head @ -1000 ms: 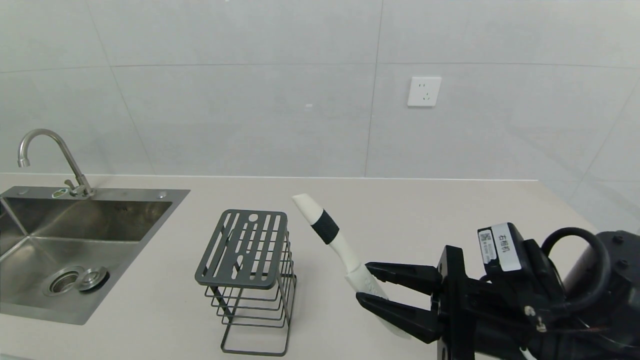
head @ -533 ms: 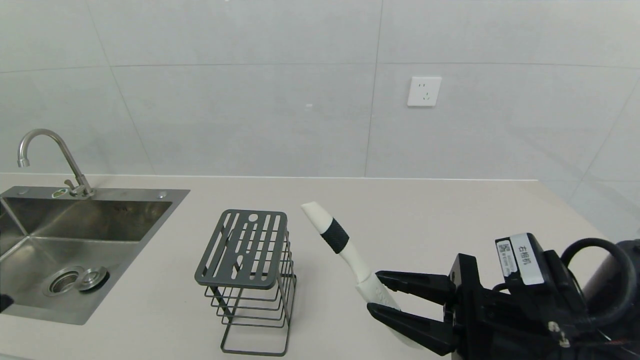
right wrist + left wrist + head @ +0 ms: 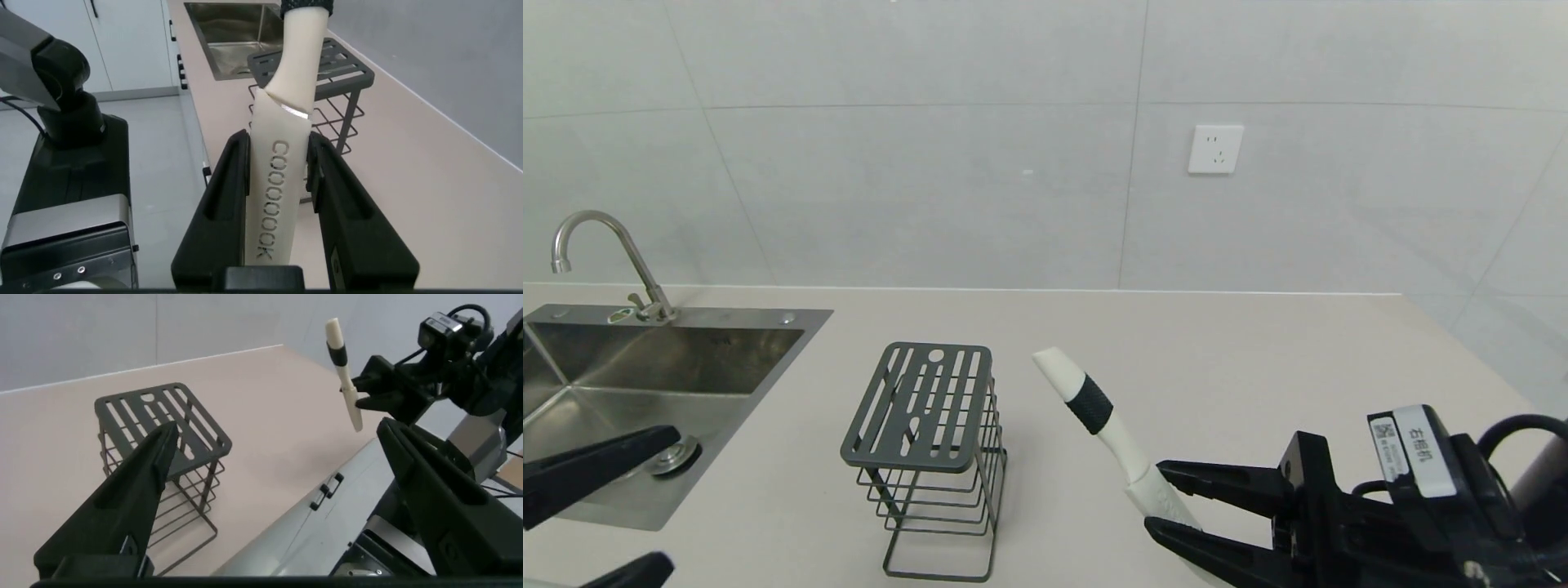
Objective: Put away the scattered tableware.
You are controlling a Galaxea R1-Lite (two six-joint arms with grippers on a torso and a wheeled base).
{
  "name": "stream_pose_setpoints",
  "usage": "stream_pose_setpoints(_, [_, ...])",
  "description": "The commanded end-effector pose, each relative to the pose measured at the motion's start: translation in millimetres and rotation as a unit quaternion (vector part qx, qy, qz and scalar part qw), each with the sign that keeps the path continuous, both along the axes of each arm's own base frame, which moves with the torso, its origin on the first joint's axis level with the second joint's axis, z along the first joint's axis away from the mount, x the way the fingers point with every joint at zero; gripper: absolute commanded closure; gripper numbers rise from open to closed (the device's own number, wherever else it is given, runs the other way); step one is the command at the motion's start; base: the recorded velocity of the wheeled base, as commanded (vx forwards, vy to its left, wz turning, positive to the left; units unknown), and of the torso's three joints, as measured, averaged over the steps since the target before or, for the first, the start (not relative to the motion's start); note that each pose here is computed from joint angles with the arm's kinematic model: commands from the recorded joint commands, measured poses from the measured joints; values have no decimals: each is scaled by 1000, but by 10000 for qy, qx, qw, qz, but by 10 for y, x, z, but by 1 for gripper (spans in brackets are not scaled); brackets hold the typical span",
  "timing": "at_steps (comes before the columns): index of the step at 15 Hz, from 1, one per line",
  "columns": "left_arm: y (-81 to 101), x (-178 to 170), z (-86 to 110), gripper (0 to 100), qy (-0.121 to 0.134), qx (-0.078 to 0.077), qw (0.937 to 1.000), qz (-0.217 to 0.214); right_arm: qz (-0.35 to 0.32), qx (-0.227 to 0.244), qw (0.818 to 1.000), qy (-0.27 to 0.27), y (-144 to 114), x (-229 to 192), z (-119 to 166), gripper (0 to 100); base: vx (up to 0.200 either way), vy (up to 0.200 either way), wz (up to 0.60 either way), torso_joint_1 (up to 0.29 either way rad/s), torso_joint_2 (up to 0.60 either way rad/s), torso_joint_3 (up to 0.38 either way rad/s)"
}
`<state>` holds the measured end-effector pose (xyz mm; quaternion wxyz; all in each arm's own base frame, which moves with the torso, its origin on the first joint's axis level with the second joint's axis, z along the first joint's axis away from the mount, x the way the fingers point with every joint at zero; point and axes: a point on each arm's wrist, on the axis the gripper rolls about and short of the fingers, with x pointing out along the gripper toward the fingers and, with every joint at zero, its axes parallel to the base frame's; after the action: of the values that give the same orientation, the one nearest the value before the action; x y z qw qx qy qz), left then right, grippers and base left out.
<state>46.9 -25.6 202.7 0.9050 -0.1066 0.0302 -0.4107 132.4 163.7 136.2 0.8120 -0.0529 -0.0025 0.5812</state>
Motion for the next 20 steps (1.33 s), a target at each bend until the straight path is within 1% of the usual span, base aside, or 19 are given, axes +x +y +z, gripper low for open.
stream_pose_setpoints(1, [-42,155,9,0,237,-33,9997,4,2,25,10000,-26,2,2,13,100,0,0,0,0,0,0])
stream_pose_setpoints(2, [-62,226,27,0,228,-101,9997,-14,-14,59,10000,-57,9,17,32,100,0,0,0,0,0,0])
stream_pose_setpoints(3, [-66,235,28,0,223,-96,9997,-29,-14,59,10000,-57,12,20,32,100,0,0,0,0,0,0])
stream_pose_setpoints(4, [-133,284,53,0,110,-97,9984,-543,-21,111,9999,-102,27,37,61,100,0,0,0,0,0,0])
stream_pose_setpoints(5, [-194,312,68,0,67,-94,9947,-1017,-29,128,9998,-118,30,44,71,100,0,0,0,0,0,0])
stream_pose_setpoints(6, [-231,350,53,0,137,-59,9930,-1176,-44,145,9998,-133,34,57,81,100,0,0,0,0,0,0])
stream_pose_setpoints(7, [-282,408,36,0,191,14,9911,-1318,-98,162,9997,-149,25,80,91,100,0,0,0,0,0,0])
stream_pose_setpoints(8, [-333,468,18,0,193,84,9896,-1422,-144,178,9996,-166,17,100,100,100,0,0,0,0,0,0])
stream_pose_setpoints(10, [-428,643,-23,0,198,166,9890,-1460,-167,189,9995,-176,14,111,103,100,0,0,0,0,0,0])
stream_pose_setpoints(11, [-473,740,-52,0,252,201,9892,-1430,-175,206,9995,-192,7,108,103,100,0,0,0,0,0,0])
stream_pose_setpoints(13, [-560,928,-86,0,332,219,9894,-1400,-236,230,9992,-207,-6,133,114,100,0,0,0,0,0,0])
stream_pose_setpoints(14, [-621,1040,-82,0,325,225,9893,-1407,-244,218,9993,-197,-5,139,108,100,0,0,0,0,0,0])
stream_pose_setpoints(15, [-726,1143,-92,0,329,232,9879,-1498,-244,213,9993,-191,0,144,104,100,0,0,0,0,0,0])
stream_pose_setpoints(17, [-927,1217,-135,0,300,233,9857,-1642,-267,195,9993,-176,-5,153,94,100,0,0,0,0,0,0])
stream_pose_setpoints(18, [-975,1230,-143,0,284,230,9850,-1687,-282,195,9993,-176,-10,158,94,100,0,0,0,0,0,0])
stream_pose_setpoints(19, [-1070,1273,-156,0,225,203,9843,-1740,-336,186,9991,-179,-31,170,91,100,0,0,0,0,0,0])
stream_pose_setpoints(20, [-1106,1311,-155,0,168,172,9849,-1717,-351,186,9990,-180,-37,173,89,100,0,0,0,0,0,0])
